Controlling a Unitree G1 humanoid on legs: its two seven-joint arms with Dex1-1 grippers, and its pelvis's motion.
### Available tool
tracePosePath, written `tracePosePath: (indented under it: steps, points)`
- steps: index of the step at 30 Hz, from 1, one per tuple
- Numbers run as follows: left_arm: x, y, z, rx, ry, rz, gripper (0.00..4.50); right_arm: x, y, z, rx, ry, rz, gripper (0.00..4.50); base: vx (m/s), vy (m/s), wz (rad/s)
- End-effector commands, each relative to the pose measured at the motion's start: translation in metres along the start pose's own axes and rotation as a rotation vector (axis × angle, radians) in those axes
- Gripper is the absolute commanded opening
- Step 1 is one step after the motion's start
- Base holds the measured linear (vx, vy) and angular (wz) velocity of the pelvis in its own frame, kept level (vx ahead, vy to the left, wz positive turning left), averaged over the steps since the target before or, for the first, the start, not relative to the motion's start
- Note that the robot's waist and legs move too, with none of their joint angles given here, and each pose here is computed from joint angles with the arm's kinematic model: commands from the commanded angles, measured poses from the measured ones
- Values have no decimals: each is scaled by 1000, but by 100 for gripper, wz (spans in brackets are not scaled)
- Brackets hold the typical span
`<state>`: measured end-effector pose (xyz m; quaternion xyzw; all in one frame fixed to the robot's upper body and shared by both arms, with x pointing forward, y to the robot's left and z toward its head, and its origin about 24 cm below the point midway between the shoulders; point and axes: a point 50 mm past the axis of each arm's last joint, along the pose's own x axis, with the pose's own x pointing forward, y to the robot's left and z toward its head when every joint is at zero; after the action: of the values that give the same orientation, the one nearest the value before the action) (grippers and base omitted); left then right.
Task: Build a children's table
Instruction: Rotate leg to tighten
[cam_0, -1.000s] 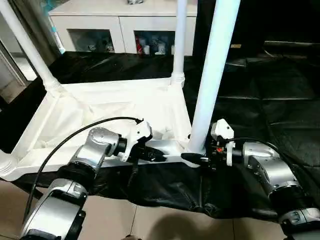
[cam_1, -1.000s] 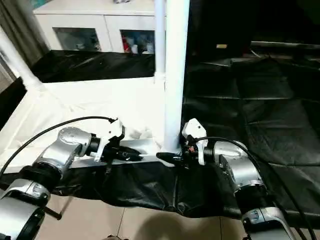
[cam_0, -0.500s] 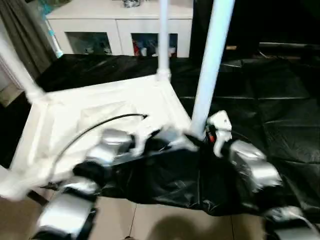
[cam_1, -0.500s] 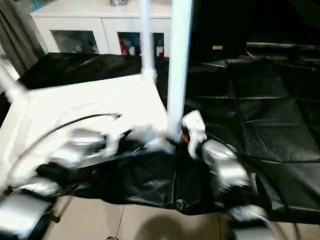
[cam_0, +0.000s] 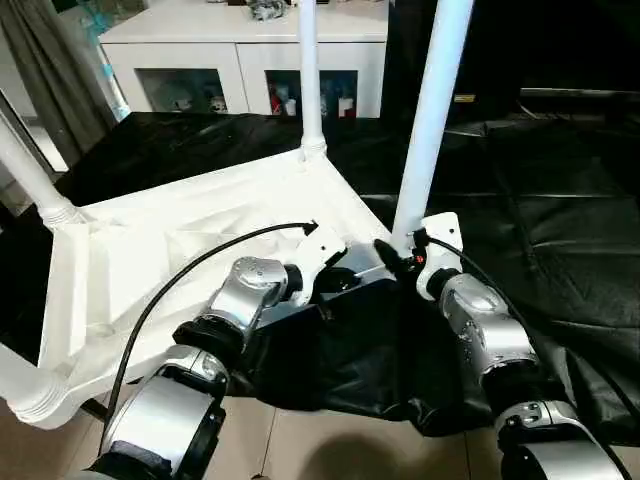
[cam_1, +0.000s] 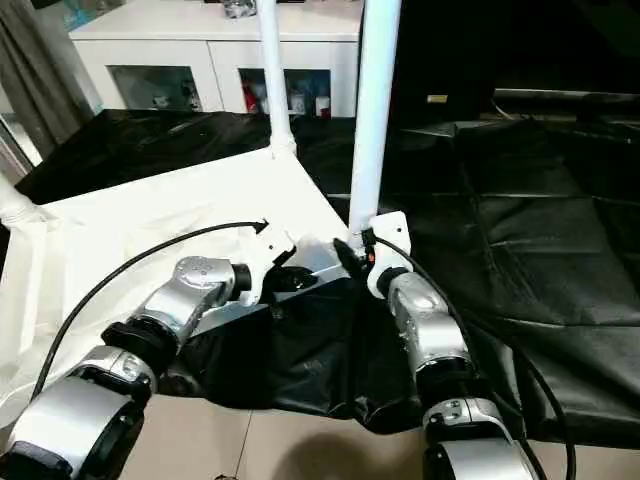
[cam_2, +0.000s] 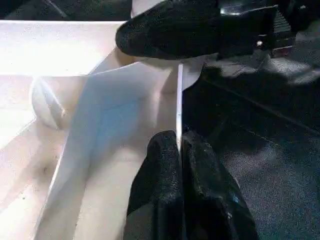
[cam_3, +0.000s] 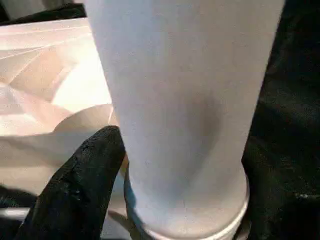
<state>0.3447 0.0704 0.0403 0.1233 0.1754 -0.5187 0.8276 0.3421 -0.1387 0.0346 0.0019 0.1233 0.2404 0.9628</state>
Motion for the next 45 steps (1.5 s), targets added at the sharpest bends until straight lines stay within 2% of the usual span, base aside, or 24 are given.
tracePosePath:
  steps: [1, 3, 6, 14, 21, 22, 28, 33, 34, 37, 38, 41, 43, 44, 45]
  points:
    - [3, -7, 14, 36, -103, -66, 0, 5, 30, -8, -16, 49, 229, 361, 0, 0, 0]
    - [-8, -7, 6, 47, -85, -147, 0, -6, 25, -4, -68, 50, 363, 361, 0, 0, 0]
    - [-23, -4, -1, 60, -63, -219, 0, -18, 16, 1, -116, 47, 461, 361, 0, 0, 0]
    - [-50, 0, -13, 48, -24, -317, 0, -38, 6, 3, -139, 80, 625, 361, 0, 0, 0]
    - [-56, -1, -16, 44, -15, -343, 0, -41, 5, 0, -137, 102, 660, 288, 0, 0, 0]
    - [-56, -1, -16, 44, -15, -342, 0, -41, 5, 0, -136, 100, 659, 288, 0, 0, 0]
    - [-48, -2, -12, 38, -41, -284, 0, -38, 12, -7, -107, 100, 612, 271, 0, 0, 0]
    - [-26, 4, -9, 24, -42, -70, 0, -20, 11, -22, -68, 123, 312, 270, 0, 0, 0]
    - [-16, 2, -6, 1, -49, -16, 0, -12, 13, -29, -16, 135, 173, 270, 0, 0, 0]
    - [-10, 0, -4, -11, -59, 11, 0, -8, 16, -33, 18, 138, 101, 270, 0, 0, 0]
    - [0, -3, 2, -28, -76, 42, 0, -1, 22, -34, 68, 134, 23, 270, 0, 0, 0]
    - [9, -5, 9, -41, -94, 63, 0, 7, 32, -34, 92, 126, -11, 270, 0, 0, 0]
    - [14, -7, 14, -46, -109, 67, 0, 12, 40, -29, 60, 95, 13, 270, 0, 0, 0]
    - [17, -9, 18, -42, -118, 61, 0, 14, 47, -26, 116, 66, 94, 305, 0, 0, 0]
    - [17, -9, 18, -42, -120, 56, 0, 14, 48, -25, 119, 64, 97, 326, 0, 0, 0]
